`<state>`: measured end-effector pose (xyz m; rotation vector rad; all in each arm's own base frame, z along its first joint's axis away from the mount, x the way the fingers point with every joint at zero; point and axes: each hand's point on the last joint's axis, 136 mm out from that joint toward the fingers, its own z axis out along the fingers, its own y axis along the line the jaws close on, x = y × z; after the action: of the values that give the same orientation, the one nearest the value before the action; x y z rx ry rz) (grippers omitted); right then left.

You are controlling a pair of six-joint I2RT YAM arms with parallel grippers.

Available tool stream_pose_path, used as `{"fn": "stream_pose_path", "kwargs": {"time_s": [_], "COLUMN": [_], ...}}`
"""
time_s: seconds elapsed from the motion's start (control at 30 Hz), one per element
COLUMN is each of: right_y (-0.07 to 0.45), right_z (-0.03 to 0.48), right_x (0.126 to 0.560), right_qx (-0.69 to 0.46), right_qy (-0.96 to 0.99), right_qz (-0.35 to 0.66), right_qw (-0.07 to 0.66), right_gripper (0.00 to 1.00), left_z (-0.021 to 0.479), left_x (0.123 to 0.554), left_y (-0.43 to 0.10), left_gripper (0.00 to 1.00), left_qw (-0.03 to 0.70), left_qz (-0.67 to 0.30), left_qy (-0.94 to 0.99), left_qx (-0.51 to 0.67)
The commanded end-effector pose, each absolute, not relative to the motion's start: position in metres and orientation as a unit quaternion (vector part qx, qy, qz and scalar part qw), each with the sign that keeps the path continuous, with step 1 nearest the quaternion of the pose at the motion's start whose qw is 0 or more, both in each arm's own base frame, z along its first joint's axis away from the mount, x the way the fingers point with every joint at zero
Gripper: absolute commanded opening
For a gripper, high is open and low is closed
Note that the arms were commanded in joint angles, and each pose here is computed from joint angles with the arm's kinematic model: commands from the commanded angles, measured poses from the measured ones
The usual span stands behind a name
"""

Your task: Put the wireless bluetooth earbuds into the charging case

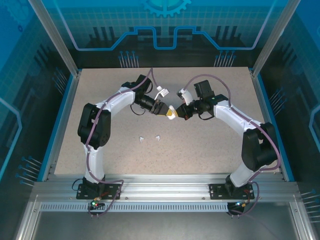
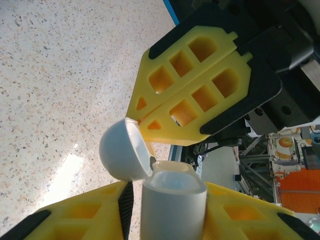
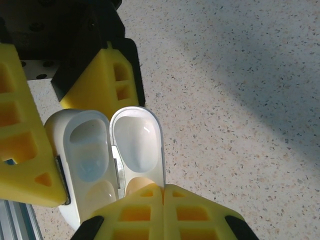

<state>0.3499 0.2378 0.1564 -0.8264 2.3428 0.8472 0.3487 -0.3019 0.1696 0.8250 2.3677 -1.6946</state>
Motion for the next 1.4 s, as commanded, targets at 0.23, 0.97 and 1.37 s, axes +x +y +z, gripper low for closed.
{"fn": "stream_pose_path", "kwargs": {"time_s": [0.23, 0.97, 1.37], "right_y": [0.245, 0.208, 0.215], "right_z": [0.167, 0.229, 0.16], "right_x": [0.348, 0.337, 0.291], "right_qx": [-0.319, -0.155, -0.082], "right_qy": [0.855, 0.892, 0.957], "right_qz": [0.315, 0.305, 0.175], "right_qw": [0.261, 0.296, 0.215], "right_gripper": [0.0, 0.63, 0.78], "left_z": [0.176, 0.22, 0.246], "left_x": [0.358, 0.373, 0.361], "left_y": [-0.301, -0.244, -0.186], "left_gripper": [0.19, 0.0, 0.0], "left_qw": [0.081, 0.359, 0.594], "left_qz": [-0.554, -0.46, -0.352], "left_qy": [0.779, 0.778, 0.707], "left_qx": [0.281, 0.233, 0.154]}}
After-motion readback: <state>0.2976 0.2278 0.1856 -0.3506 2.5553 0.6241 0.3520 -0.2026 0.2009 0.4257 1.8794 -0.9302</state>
